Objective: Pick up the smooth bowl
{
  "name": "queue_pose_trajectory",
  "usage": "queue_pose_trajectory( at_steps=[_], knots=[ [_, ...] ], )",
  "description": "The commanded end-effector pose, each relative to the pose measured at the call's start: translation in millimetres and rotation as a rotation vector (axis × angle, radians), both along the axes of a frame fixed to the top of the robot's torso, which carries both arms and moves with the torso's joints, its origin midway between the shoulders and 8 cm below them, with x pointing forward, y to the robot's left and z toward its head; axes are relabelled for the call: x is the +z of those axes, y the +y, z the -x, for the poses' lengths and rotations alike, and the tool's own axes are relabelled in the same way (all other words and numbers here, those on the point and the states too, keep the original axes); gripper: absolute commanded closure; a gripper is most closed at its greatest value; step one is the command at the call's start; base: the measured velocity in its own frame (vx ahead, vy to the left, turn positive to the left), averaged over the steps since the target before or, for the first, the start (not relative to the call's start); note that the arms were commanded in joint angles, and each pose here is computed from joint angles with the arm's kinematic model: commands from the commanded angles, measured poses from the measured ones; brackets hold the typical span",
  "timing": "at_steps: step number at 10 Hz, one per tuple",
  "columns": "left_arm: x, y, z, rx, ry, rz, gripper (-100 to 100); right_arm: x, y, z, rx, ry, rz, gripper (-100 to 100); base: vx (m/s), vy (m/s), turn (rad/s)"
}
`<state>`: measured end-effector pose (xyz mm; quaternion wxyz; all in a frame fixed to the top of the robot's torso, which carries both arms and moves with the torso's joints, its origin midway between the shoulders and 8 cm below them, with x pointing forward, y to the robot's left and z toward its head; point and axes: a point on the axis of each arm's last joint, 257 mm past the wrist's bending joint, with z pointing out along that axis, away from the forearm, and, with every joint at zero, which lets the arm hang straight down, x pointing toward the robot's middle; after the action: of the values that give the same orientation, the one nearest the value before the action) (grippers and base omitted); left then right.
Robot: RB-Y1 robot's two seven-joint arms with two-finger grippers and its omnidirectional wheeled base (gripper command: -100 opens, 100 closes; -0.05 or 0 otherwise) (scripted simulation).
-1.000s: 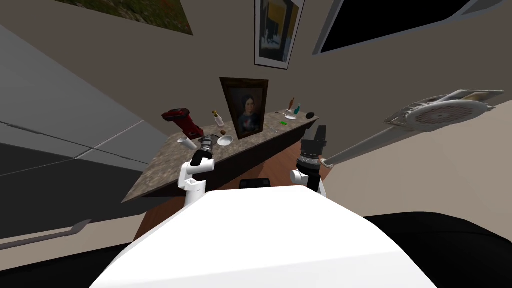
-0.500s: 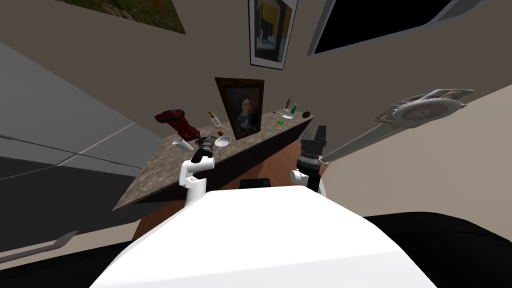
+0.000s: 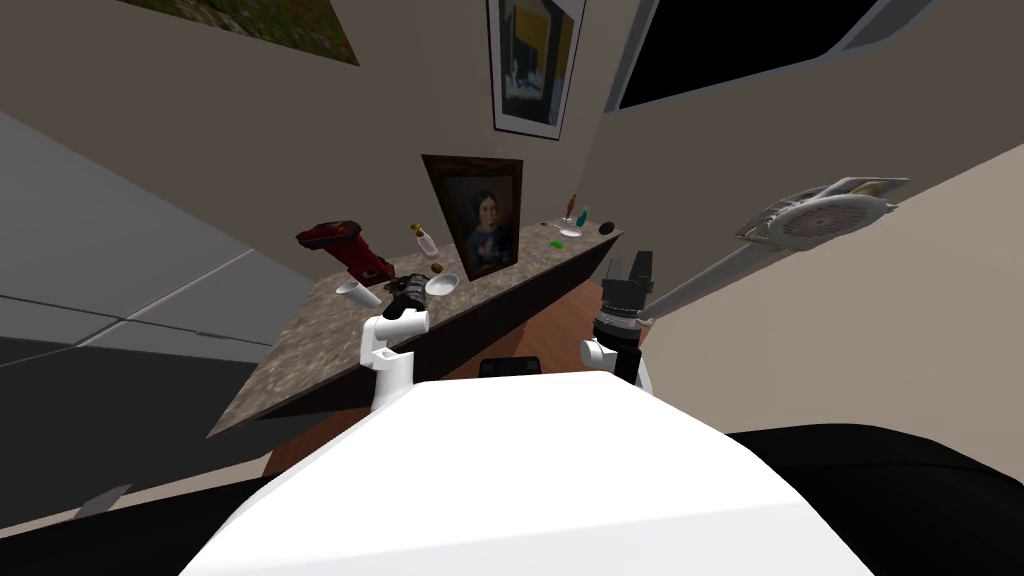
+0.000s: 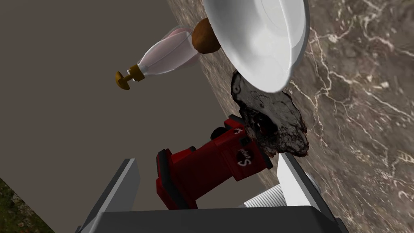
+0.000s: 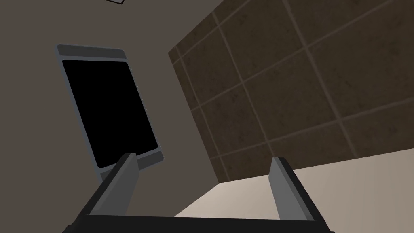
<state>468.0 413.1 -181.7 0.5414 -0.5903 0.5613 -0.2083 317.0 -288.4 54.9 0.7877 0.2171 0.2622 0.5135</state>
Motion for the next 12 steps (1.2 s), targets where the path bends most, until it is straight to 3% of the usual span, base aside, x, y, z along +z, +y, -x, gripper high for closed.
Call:
queue_pose_trajectory(
  at_steps=[1, 12],
  knots=[
    [-10, 2.0, 1, 0.023, 0.034, 0.033, -100, 0, 0, 0, 0.000, 0.000, 0.000, 0, 0.008, 0.007, -0.119],
    [-61, -1.7, 17, 0.135, 0.230, 0.236, -100, 0, 0, 0, 0.000, 0.000, 0.000, 0, 0.016, 0.026, -0.062]
  ],
)
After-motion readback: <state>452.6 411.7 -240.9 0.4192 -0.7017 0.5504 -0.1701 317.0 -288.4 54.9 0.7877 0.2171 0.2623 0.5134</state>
